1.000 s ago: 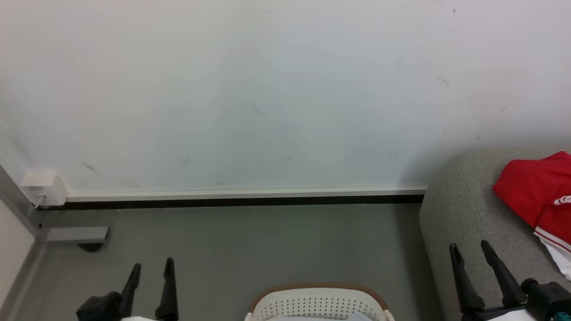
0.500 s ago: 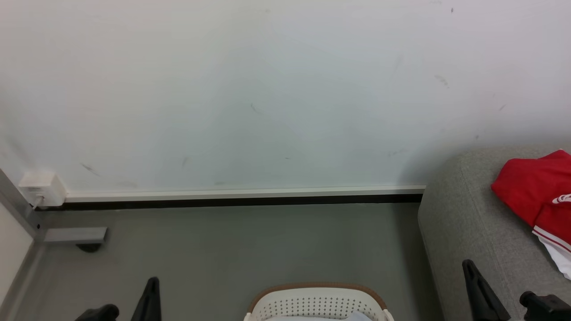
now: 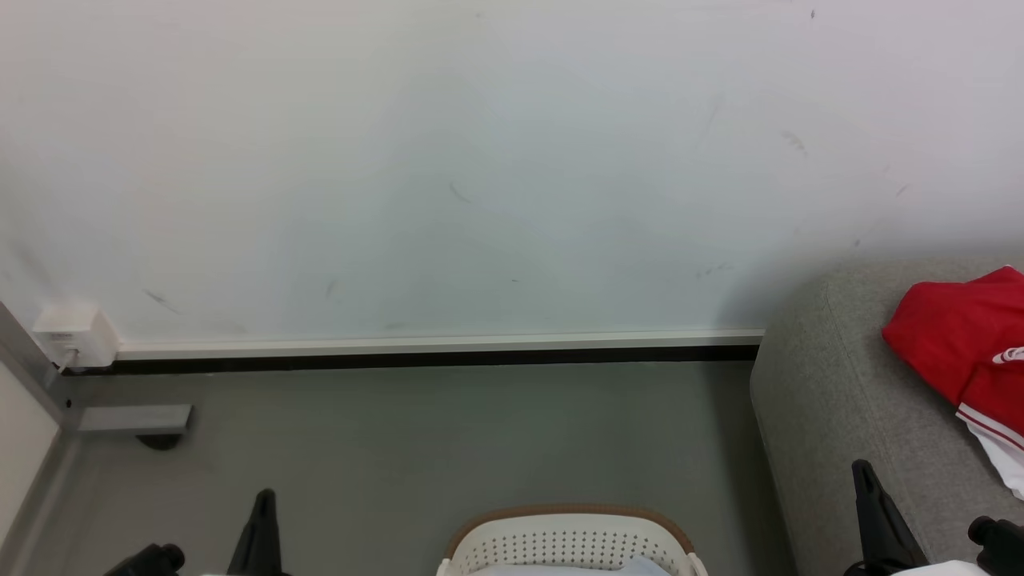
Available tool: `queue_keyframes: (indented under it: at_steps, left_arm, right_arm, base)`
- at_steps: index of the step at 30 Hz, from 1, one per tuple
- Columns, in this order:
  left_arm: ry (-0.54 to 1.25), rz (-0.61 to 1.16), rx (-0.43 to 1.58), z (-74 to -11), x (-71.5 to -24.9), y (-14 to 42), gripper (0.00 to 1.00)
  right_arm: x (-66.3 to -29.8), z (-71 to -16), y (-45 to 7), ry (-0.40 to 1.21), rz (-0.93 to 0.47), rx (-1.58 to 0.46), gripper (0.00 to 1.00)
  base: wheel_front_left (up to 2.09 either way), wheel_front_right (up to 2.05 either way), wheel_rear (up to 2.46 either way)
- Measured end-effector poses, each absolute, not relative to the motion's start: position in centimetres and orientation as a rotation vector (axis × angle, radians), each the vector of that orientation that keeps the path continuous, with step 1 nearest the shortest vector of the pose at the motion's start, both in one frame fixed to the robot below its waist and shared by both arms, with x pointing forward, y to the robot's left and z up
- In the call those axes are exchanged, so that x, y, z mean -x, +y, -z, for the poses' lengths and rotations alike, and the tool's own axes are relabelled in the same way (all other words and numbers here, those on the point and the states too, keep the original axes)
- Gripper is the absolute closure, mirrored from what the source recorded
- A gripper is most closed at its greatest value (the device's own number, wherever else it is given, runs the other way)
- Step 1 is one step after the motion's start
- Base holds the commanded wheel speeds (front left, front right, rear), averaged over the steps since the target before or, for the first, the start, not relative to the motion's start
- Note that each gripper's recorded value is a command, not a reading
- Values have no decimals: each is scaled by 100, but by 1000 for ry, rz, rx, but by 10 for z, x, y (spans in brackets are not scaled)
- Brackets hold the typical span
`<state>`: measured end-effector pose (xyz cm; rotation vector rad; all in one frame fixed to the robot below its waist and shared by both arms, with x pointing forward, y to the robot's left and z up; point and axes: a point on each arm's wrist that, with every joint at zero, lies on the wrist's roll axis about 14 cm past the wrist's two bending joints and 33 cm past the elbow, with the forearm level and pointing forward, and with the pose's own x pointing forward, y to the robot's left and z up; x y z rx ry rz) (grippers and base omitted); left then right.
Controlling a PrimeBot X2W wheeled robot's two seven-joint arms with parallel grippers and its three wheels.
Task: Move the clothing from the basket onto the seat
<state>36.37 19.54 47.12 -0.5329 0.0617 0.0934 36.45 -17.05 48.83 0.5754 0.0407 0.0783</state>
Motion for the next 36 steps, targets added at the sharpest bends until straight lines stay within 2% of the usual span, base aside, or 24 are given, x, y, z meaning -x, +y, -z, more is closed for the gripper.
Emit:
queue_keyframes:
  at_steps: [36]
  left_arm:
    - [54, -115, 995, -484, -374, 200, 100]
  right_arm:
    - [-376, -493, -187, 50, 4, -1012, 100]
  base:
    - [0, 0, 0]
